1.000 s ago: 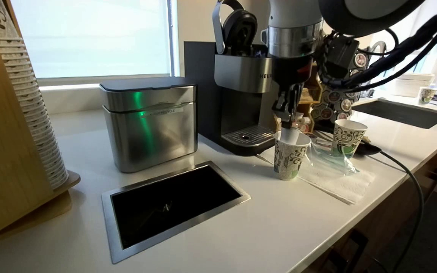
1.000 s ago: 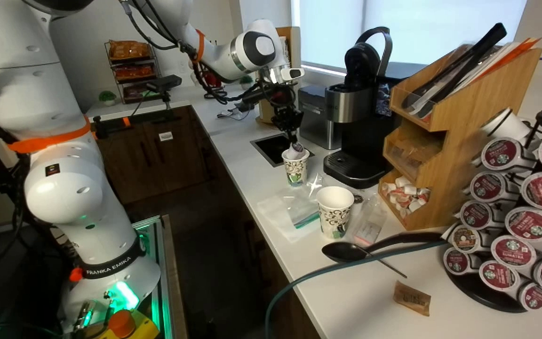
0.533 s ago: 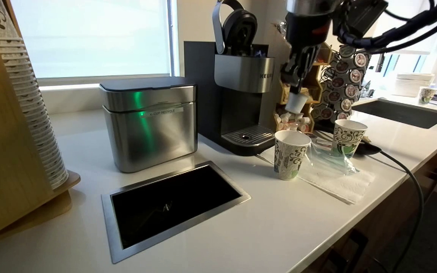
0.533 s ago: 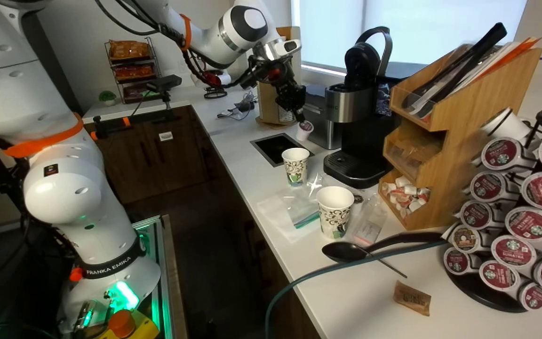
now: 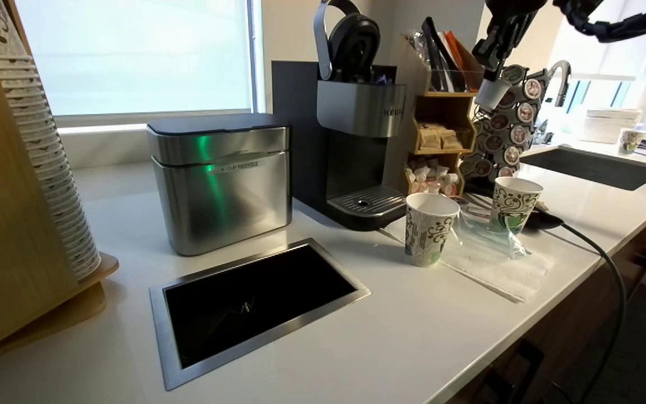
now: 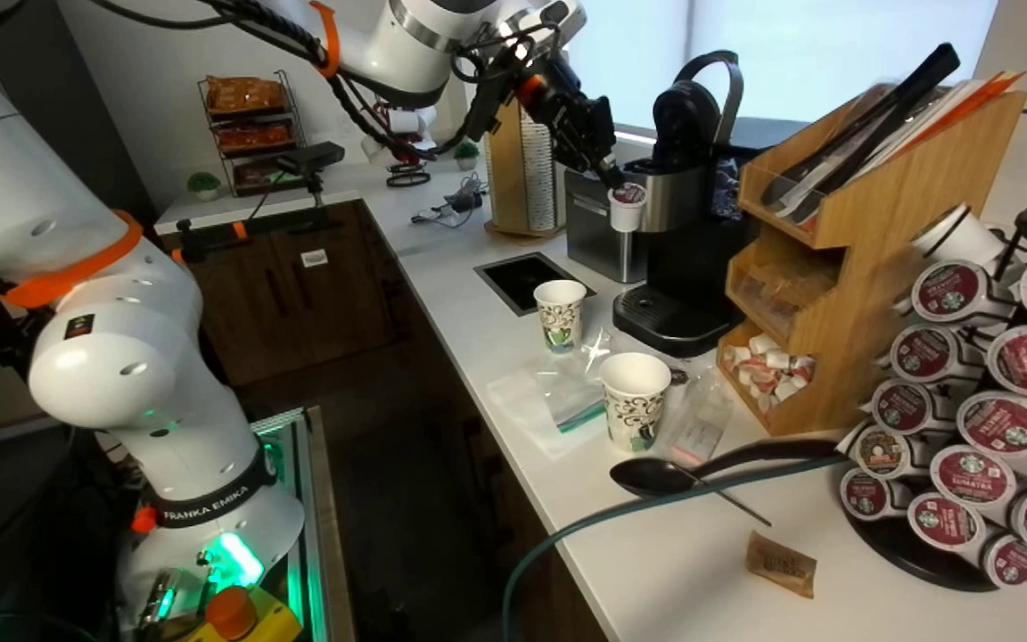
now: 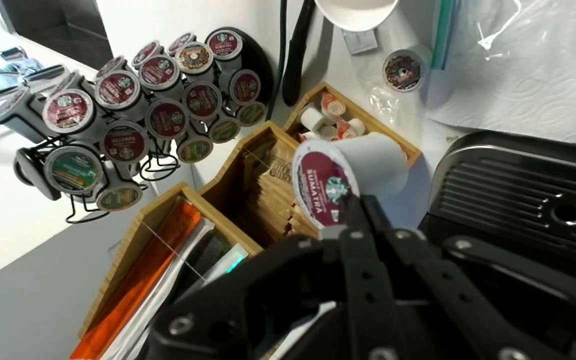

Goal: Pick up the object from the cup and put it on the stand

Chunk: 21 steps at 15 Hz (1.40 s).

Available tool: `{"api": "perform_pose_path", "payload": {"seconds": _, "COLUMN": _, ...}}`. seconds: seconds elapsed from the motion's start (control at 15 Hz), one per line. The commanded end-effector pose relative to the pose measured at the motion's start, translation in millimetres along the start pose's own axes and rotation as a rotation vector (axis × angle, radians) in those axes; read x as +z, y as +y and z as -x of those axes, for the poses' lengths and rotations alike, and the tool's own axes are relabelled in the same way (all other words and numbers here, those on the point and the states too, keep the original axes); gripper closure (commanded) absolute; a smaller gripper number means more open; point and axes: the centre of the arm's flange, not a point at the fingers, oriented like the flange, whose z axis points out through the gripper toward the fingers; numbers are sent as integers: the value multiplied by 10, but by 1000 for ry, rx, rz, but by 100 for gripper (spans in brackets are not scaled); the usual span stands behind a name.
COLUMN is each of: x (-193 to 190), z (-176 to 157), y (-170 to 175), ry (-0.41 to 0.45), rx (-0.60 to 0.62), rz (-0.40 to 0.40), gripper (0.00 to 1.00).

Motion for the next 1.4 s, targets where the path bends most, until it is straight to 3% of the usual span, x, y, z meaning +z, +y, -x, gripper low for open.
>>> {"api": "perform_pose_path", "payload": {"seconds": 0.0, "x": -40, "z": -66, "y": 114, "ry": 20, "rx": 21, "rz": 7, "gripper": 99}}
{"api": "perform_pose_path", "payload": {"seconds": 0.13, "x": -128, "z": -198, "y": 363, "ry": 72, "rx": 17, "rz": 45, "gripper": 99}}
{"api": "perform_pose_path", "payload": {"seconds": 0.33, "x": -125, "z": -491, "y": 830, "ry": 139, "rx": -123, "rz": 93, "gripper": 99}}
{"api": "perform_pose_path", "payload": {"seconds": 0.6, "x": 20, "z": -759, "y": 1385, "ry": 133, "rx": -217, "rz": 183, "gripper": 99}}
{"api": "perform_pose_path", "payload": {"seconds": 0.67, "x": -103, "z": -509, "y": 1223, "ry": 130, "rx": -178, "rz": 138, "gripper": 99}}
{"api": "perform_pose_path", "payload": {"seconds": 0.93, "x": -72, "z": -557, "y": 1266, "ry": 128, "rx": -180, "rz": 144, "gripper": 99}}
{"api": "perform_pose_path", "payload": {"seconds": 1.33, "x": 289, "z": -1061, "y": 1098, "ry": 138, "rx": -194, "rz": 155, "gripper": 99}}
